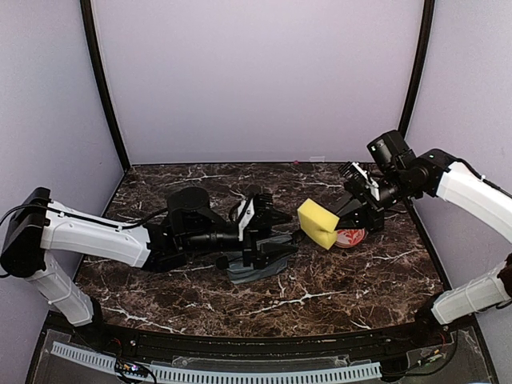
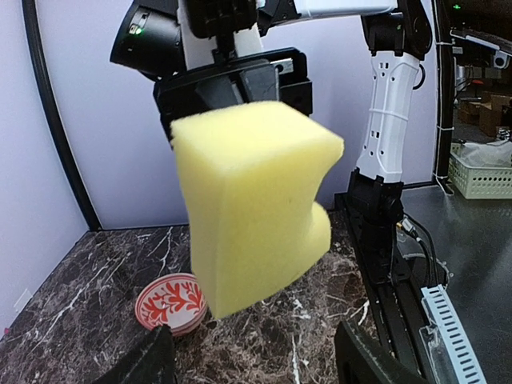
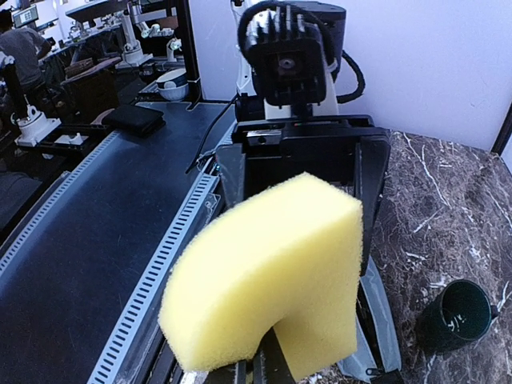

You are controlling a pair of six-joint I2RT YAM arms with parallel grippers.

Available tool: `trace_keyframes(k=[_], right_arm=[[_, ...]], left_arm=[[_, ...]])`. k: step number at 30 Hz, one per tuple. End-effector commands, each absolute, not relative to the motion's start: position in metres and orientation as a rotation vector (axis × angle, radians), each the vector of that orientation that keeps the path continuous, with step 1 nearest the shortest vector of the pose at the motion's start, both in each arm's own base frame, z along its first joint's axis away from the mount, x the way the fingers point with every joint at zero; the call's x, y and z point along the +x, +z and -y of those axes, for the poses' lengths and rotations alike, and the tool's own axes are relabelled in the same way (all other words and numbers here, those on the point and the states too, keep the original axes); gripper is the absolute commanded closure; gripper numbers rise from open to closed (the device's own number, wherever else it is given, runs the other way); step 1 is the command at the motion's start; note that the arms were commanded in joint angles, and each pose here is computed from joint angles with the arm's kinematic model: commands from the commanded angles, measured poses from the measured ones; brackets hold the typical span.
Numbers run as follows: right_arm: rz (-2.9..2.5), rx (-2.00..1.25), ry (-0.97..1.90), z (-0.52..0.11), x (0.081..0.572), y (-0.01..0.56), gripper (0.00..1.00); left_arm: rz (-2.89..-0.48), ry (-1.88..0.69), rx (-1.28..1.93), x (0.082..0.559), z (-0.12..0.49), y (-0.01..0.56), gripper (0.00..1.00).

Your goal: Sort the hair-cutting tools

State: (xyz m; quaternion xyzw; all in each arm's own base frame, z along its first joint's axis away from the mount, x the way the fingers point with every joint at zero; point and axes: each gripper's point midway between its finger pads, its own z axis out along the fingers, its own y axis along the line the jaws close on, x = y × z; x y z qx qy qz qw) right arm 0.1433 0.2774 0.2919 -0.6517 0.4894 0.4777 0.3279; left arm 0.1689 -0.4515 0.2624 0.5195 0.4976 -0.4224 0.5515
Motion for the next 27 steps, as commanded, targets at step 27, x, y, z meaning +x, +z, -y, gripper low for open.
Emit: trace_keyframes(k=[27], right_arm=[[-1.355, -1.646, 1.287, -0.28, 0.144, 0.28, 0.97]], left_arm=[[-1.093, -1.175, 1.189, 0.155, 0.491, 0.297, 0.4]])
